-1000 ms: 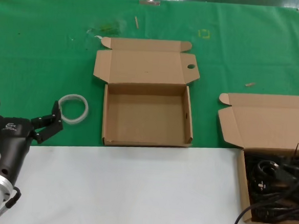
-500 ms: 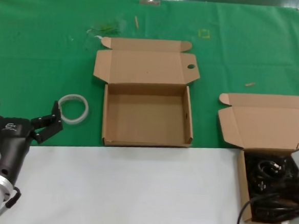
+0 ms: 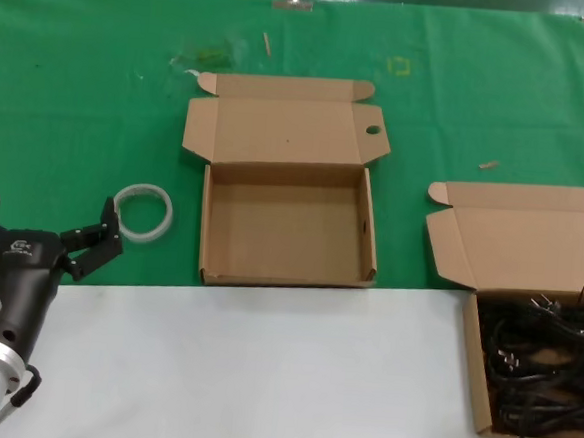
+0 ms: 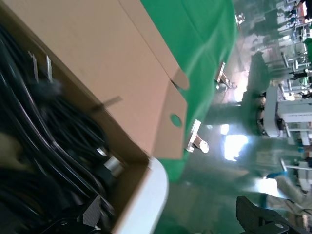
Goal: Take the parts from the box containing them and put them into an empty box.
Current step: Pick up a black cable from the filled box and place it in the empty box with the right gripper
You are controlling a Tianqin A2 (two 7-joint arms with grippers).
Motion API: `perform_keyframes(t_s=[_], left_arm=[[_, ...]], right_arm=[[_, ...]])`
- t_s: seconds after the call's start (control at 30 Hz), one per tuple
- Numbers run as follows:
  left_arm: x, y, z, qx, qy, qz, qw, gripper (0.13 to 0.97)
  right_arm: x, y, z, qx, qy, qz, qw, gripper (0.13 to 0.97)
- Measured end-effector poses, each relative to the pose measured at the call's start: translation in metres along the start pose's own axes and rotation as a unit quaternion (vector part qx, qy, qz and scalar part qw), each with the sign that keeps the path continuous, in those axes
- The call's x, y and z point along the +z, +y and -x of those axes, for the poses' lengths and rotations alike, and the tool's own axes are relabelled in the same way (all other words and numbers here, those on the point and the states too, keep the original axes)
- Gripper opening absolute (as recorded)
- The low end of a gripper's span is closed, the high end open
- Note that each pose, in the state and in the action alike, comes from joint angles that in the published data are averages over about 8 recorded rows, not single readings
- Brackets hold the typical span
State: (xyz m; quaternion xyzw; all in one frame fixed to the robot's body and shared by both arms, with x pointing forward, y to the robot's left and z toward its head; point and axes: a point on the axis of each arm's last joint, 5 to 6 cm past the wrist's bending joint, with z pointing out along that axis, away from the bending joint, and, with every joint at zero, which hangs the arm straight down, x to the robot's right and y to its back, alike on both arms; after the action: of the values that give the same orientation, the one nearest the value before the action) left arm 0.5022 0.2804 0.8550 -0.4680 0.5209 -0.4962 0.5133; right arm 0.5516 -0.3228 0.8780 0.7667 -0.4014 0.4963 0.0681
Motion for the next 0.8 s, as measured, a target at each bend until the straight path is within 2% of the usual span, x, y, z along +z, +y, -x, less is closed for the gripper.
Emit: perform_keyframes(t_s=[0.17,0.3,0.8], left_arm=[[0.000,0.0000,0.0000,0.000,0.000,0.000,1.0000,0.966],[0.000,0.0000,0.0000,0.000,0.000,0.000,1.0000,0.966],[0.000,0.0000,0.0000,0.000,0.000,0.000,1.0000,0.966]], right_arm=[[-0.003,0.009,-0.013,-0.015,0.009,0.011,1.000,0.966],[-0.010,0.011,-0.014,-0.017,0.010,0.013,1.000,0.966],[-0.042,-0.009,0.017,0.004,-0.022,-0.021,1.000,0.966]])
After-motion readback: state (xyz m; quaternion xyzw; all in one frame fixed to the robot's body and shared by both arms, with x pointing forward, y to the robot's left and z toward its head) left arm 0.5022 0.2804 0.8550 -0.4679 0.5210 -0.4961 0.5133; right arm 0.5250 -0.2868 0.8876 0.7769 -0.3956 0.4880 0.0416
